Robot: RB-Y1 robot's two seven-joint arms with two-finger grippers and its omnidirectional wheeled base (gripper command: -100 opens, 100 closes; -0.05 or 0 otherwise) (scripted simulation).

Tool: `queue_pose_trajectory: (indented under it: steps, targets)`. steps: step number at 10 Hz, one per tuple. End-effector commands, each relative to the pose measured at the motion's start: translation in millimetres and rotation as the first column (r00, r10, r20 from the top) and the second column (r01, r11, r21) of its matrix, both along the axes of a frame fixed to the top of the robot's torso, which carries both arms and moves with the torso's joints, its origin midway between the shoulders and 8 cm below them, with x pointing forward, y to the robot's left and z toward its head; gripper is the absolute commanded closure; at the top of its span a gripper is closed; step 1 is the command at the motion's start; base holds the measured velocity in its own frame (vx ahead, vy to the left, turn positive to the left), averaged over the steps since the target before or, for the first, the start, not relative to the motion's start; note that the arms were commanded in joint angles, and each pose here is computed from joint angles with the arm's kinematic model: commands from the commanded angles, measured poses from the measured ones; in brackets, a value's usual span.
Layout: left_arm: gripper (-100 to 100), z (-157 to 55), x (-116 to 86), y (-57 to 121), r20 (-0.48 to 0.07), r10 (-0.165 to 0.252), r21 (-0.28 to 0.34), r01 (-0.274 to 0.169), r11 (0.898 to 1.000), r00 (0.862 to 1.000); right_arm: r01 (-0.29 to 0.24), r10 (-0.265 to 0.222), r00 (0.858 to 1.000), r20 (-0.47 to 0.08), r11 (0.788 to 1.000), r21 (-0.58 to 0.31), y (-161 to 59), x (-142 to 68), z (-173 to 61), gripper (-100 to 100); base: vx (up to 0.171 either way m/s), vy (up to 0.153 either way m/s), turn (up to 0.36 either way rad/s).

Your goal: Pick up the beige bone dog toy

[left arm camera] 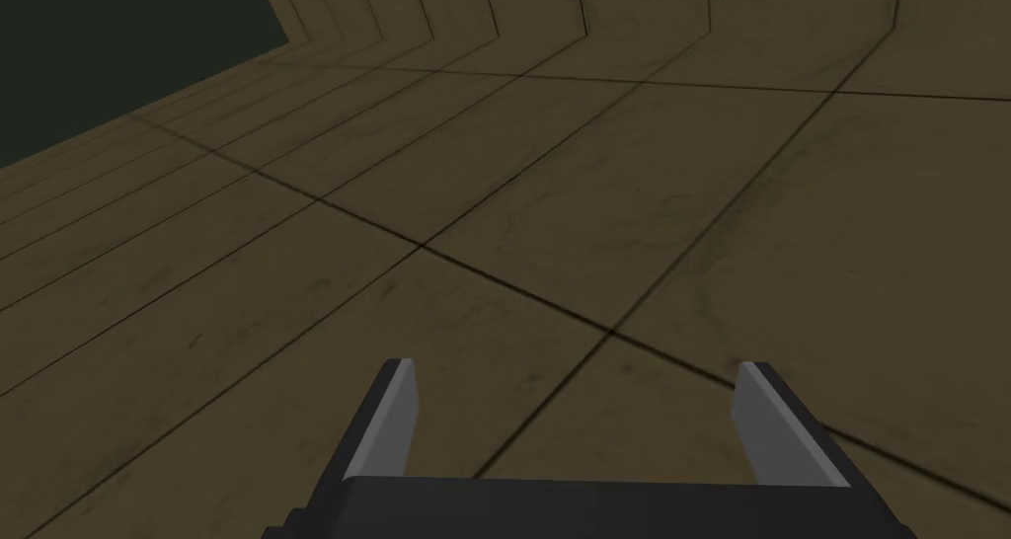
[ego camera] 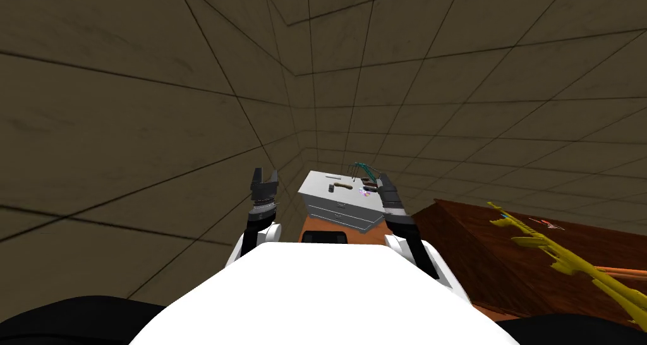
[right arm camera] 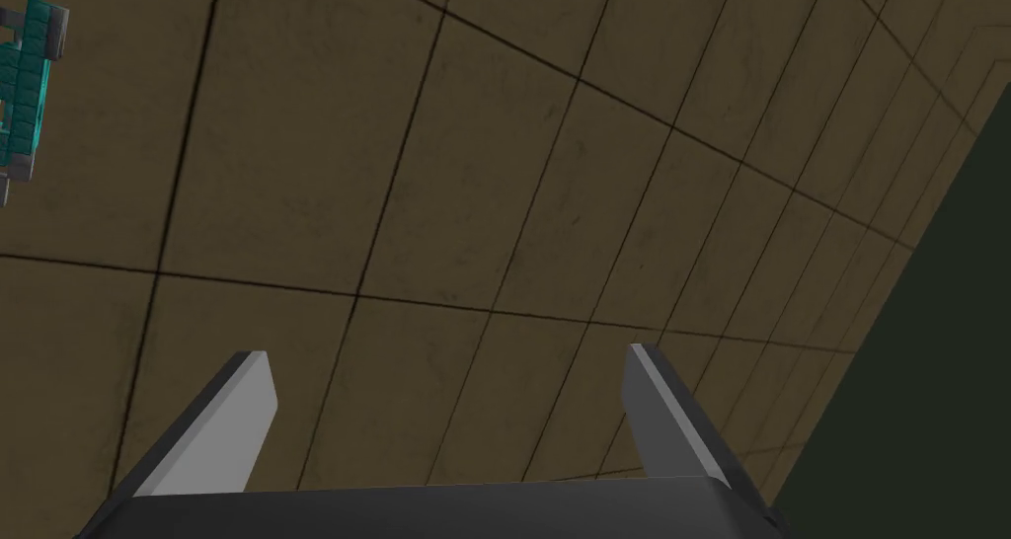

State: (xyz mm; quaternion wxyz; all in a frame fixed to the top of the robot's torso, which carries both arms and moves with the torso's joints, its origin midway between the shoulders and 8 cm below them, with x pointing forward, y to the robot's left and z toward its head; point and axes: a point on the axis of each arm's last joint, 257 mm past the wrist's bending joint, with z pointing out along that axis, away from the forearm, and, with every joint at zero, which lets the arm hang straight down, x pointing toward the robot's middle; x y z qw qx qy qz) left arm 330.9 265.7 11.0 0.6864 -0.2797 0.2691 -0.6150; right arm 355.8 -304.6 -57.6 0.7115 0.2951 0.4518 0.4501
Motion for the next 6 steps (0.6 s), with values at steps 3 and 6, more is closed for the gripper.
queue_pose_trajectory:
  steps: [3, 6]
  targets:
    - [0, 0, 0, 0.1, 0.0, 0.0, 0.0, 0.0, 1.0, 1.0, 0.028, -0.049, 0.981, -0.188, 0.993, -0.115, -20, -4, -57, -100, -0.056, -0.056, 0.346]
    - [0, 0, 0, 0.1, 0.0, 0.0, 0.0, 0.0, 1.0, 1.0, 0.034, -0.107, 0.934, -0.342, 0.976, -0.214, -41, -19, -110, -100, -0.06, -0.057, 0.342]
